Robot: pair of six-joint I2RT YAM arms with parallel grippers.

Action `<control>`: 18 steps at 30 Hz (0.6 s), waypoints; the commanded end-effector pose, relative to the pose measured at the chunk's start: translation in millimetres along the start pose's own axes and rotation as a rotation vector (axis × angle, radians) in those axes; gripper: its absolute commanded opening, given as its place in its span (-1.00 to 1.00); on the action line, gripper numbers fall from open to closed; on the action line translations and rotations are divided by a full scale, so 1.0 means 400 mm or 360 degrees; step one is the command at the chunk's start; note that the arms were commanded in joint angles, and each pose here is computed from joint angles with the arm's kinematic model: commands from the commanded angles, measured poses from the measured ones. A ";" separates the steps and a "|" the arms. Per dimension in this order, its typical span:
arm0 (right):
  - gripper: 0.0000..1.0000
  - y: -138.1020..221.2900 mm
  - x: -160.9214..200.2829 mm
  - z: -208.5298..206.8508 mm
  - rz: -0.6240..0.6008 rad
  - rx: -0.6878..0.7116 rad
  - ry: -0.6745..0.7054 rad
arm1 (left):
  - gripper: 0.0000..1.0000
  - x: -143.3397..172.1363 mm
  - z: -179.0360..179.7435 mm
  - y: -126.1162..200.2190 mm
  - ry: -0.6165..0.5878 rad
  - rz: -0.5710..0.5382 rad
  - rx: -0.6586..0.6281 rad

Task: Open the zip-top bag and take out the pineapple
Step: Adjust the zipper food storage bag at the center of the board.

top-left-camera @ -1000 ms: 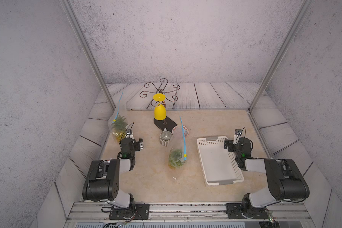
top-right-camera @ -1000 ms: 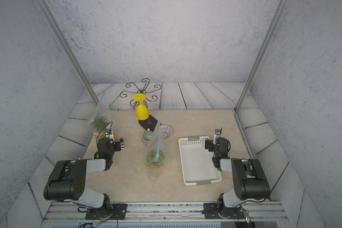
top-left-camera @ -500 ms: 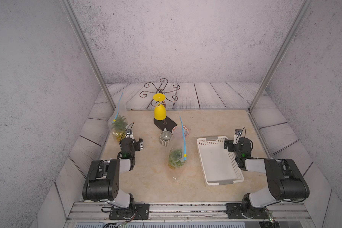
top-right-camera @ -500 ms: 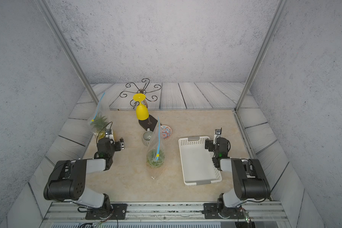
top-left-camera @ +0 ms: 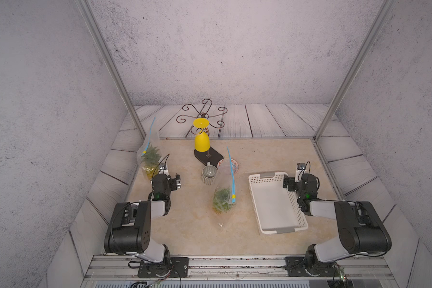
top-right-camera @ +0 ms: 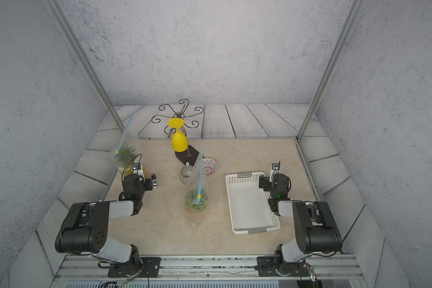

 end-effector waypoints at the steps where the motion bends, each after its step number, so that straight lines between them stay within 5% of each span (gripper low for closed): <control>1: 0.98 0.066 -0.081 0.017 -0.0164 0.0097 0.0072 | 0.95 -0.070 0.003 0.055 -0.0050 -0.0105 -0.0152; 5: 0.98 0.164 -0.224 0.014 -0.0360 0.0137 -0.0128 | 0.95 -0.153 0.017 0.144 0.0130 -0.0198 -0.0276; 8: 0.98 0.228 -0.350 -0.007 -0.0375 0.0208 -0.0610 | 0.95 -0.240 0.024 0.187 0.0265 -0.0320 -0.0299; 10: 0.98 0.261 -0.381 -0.007 -0.0201 0.0207 -0.0944 | 0.95 -0.284 0.059 0.210 0.0629 -0.0300 -0.0429; 12: 0.97 0.253 -0.405 0.026 -0.0149 -0.0041 -0.1189 | 0.95 -0.271 0.075 0.250 0.1160 0.0037 -0.0470; 14: 0.98 0.251 -0.455 0.090 -0.0154 -0.0382 -0.1146 | 0.95 -0.275 0.053 0.264 0.1460 0.0175 -0.0330; 15: 0.95 0.255 -0.472 0.126 -0.0065 -0.0400 -0.1104 | 0.95 -0.296 0.016 0.247 0.1486 0.0181 -0.0099; 18: 0.46 0.299 -0.495 0.254 0.0266 -0.0370 -0.0737 | 0.92 -0.330 -0.066 0.264 0.1421 0.0462 0.0176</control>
Point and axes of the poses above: each gripper's point midway between its finger pads, its own y axis back along the fingers, its own z axis along the line the jaws close on, x = y × z, the point moved 6 cm from there along y, back along the fingers, and after that the axes turned 7 degrees about -y, right-handed, at the moved point
